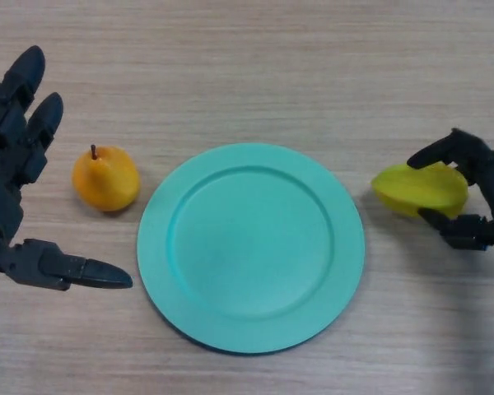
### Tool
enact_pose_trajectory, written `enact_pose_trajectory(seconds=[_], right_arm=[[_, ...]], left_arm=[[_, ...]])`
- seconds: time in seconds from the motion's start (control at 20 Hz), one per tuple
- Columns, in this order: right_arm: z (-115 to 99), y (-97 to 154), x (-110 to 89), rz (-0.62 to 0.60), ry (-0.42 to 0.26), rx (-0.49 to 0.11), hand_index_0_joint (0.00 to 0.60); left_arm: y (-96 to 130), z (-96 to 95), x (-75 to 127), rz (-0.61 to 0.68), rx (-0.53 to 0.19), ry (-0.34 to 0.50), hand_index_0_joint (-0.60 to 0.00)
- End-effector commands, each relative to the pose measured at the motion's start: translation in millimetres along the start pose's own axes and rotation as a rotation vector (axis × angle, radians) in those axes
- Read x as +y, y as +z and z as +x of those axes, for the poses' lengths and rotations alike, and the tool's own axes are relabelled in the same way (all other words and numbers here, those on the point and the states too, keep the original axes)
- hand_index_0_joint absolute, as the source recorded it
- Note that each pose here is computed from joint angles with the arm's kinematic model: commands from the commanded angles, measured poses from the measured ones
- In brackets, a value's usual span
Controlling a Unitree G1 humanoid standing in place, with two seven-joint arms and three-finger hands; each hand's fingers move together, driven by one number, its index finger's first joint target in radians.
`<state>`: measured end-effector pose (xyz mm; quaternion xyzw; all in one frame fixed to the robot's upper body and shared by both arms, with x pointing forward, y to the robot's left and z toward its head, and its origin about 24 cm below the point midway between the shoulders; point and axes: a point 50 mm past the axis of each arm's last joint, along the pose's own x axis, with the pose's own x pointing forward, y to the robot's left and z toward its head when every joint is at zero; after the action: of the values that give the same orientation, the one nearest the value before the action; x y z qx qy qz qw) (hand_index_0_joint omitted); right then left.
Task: Pick up the yellow starfruit and place it on the plate
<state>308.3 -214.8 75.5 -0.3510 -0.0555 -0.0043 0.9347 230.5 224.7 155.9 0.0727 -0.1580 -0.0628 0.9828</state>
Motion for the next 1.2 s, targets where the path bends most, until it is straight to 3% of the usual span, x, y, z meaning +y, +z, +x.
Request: enact_pose_trajectory(seconds=[0.05,0.3,0.5,0.55,0.6,0.7,0.9,1.0,1.1,1.15,1.2], right_arm=[[3.6,36.5,-36.5,0.06,-0.137,-0.187,0.6],[-8.8,72.4,-31.9,0.159,-0.085,-0.258,0.6],[-21.3,94.9,-2.6,0.229,-0.013,-0.304,0.6],[-24.4,99.1,10.9,0.198,0.024,-0.318,0.6],[-25.3,99.7,15.0,0.189,0.03,-0.317,0.6],[-28.7,106.6,28.3,0.321,0.023,-0.29,0.6],[-34.6,108.5,55.1,0.32,0.027,-0.288,0.6],[-36.6,106.9,67.1,0.408,0.068,-0.23,0.6],[-40.3,106.1,78.5,0.408,0.119,-0.209,0.6],[-43.1,105.5,83.8,0.405,0.162,-0.192,0.55],[-43.4,105.7,84.1,0.403,0.167,-0.191,0.45]], left_arm=[[33.7,-2.8,12.2,0.078,-0.175,0.02,0.0],[33.2,-2.0,11.0,0.068,-0.176,0.02,0.0],[29.6,0.5,6.1,0.068,-0.154,0.006,0.0],[28.8,0.7,3.5,0.062,-0.15,-0.008,0.0],[28.3,0.6,2.4,0.063,-0.149,-0.012,0.0],[27.0,0.2,0.2,0.051,-0.13,-0.03,0.0],[26.6,-1.3,4.3,0.023,-0.126,-0.008,0.0],[26.0,-0.8,4.1,0.019,-0.124,0.0,0.0],[26.9,-1.7,4.4,0.015,-0.124,0.0,0.0],[26.3,-2.0,5.4,0.01,-0.116,0.001,0.0],[26.2,-2.1,5.5,0.011,-0.114,0.001,0.0]])
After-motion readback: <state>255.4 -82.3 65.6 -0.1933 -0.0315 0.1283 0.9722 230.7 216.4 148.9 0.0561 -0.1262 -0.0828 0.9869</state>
